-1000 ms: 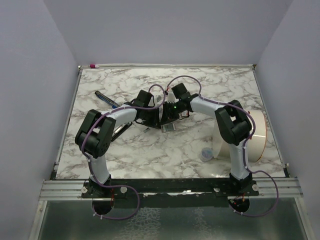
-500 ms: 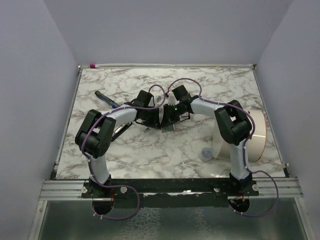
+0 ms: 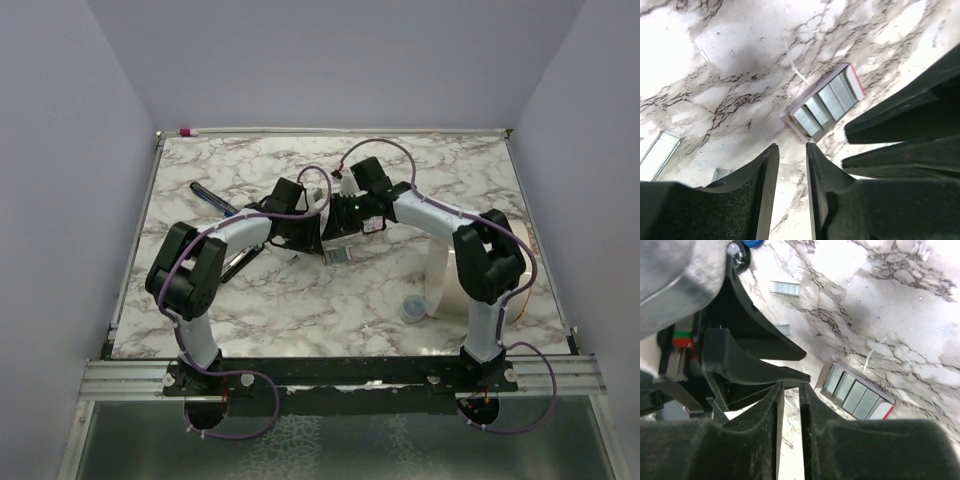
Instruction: Unload the staples from the stapler
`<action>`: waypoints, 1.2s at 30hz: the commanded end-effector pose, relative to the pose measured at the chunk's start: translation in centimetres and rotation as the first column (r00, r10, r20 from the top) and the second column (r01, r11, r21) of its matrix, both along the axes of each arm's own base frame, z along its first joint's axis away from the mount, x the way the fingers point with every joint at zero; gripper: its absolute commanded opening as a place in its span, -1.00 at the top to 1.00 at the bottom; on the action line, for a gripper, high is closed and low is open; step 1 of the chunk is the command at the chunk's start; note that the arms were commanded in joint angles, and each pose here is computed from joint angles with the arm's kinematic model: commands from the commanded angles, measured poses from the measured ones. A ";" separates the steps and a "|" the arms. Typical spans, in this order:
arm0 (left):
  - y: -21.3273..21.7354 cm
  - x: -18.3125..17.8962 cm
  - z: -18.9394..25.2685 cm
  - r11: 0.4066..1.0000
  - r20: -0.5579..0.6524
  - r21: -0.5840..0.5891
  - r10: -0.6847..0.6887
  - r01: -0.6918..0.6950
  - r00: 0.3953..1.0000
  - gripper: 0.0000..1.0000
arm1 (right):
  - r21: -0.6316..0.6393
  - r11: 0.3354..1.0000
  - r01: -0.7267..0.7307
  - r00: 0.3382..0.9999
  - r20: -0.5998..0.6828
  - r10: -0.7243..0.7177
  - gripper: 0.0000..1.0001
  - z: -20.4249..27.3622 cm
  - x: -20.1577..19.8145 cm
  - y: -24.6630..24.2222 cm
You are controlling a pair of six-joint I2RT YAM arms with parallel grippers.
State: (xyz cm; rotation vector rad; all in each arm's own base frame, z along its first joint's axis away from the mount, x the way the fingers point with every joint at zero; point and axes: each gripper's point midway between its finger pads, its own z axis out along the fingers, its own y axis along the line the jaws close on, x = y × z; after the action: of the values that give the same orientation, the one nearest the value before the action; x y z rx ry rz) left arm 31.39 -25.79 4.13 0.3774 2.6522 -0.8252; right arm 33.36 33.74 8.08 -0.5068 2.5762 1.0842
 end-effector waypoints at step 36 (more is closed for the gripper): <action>7.4 0.1 -0.5 0.914 0.166 0.404 -0.126 0.049 0.978 0.49 | -0.087 0.996 0.030 0.874 0.486 0.016 0.45 8.3 -3.5 -8.0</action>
State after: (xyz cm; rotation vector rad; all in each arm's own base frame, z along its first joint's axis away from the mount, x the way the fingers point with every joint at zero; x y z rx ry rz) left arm 31.31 -18.38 3.40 0.6231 2.6449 -0.2760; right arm 29.42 26.23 14.99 -0.7009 2.2510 0.7502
